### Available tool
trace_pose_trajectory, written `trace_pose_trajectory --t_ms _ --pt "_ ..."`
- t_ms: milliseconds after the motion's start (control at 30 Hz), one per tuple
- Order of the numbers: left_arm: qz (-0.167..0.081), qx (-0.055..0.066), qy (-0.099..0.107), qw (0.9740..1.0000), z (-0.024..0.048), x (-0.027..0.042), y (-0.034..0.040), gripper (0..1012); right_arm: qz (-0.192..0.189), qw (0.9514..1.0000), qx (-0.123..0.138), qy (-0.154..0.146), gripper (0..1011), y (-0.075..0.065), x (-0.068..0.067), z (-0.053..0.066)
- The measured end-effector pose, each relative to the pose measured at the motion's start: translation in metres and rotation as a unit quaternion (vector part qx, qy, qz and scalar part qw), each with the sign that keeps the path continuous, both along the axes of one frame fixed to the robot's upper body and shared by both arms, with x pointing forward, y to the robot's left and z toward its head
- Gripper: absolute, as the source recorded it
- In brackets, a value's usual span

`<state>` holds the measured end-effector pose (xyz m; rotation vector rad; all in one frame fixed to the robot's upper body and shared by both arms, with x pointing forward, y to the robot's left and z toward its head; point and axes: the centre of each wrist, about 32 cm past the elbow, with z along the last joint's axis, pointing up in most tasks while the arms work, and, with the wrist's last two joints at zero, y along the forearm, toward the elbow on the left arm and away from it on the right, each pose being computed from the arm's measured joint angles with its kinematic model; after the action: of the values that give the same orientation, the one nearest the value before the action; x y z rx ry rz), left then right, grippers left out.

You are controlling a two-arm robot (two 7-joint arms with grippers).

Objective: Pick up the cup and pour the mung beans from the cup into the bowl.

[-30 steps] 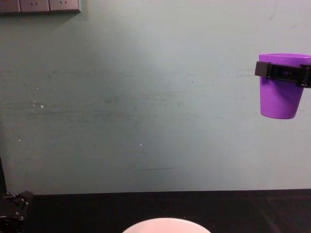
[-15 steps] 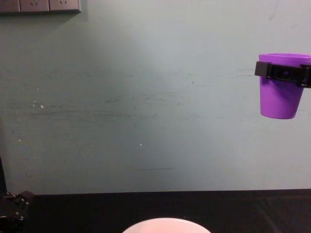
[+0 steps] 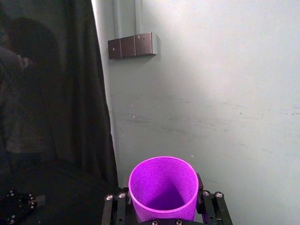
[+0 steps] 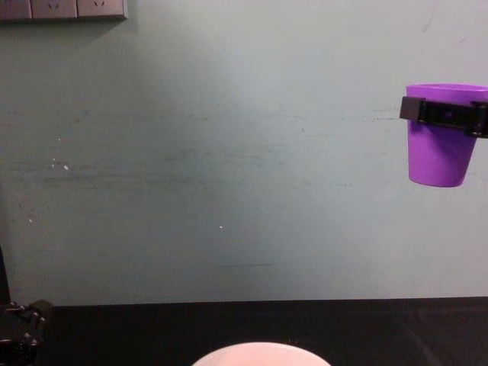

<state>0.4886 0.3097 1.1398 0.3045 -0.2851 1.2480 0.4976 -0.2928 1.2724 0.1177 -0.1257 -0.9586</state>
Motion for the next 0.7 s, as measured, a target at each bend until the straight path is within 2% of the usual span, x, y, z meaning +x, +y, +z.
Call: trace_pose_trajectory --t_ms 700 --pt "0.0 0.0 0.0 1.0 0.0 0.0 0.0 0 0.0 1.0 0.0 0.0 737 0.0 0.0 0.0"
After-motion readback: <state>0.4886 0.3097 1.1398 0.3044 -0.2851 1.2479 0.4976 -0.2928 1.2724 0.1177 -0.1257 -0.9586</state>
